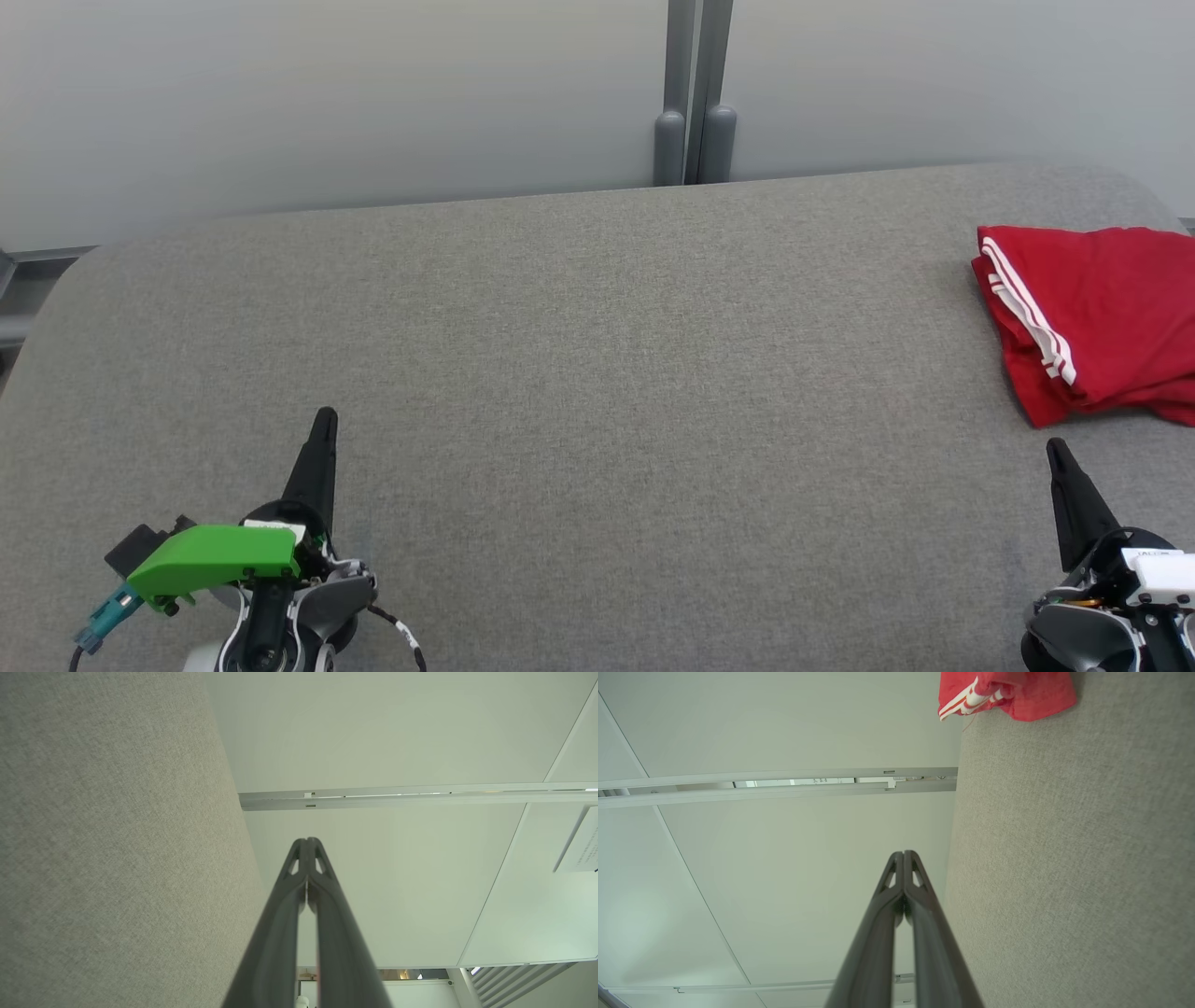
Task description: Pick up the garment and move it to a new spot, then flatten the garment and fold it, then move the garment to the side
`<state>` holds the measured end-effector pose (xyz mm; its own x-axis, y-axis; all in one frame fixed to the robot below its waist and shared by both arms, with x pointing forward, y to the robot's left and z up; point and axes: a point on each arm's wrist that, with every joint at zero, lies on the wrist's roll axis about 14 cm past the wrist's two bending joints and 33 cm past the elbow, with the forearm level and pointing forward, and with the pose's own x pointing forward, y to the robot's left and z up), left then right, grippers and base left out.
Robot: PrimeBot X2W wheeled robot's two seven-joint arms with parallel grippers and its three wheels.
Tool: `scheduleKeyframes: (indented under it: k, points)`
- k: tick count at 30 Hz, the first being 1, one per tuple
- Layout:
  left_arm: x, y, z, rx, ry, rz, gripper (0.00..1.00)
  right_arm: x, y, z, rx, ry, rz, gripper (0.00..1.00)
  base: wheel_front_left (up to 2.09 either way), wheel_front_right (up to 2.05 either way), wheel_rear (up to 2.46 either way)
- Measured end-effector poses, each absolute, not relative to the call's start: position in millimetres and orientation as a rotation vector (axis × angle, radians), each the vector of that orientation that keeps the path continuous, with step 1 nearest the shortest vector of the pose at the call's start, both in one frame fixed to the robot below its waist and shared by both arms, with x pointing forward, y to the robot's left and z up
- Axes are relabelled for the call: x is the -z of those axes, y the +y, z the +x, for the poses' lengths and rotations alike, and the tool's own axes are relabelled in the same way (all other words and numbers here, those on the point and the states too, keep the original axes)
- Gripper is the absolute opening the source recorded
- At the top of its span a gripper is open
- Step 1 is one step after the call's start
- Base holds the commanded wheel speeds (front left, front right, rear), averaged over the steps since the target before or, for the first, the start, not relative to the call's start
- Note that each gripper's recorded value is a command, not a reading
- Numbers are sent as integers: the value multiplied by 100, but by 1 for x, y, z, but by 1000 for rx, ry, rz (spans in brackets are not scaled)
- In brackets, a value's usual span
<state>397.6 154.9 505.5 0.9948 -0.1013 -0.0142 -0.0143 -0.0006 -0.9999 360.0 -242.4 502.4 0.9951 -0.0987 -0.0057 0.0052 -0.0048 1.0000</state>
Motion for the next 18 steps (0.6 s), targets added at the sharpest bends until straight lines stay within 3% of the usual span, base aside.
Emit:
scheduleKeyframes:
  k: [18]
  points:
    - [-505, 155, 398, 68, 91, -1571, 0, -502, -242, 360, 82, -73, 1574, 0, 0, 0, 0]
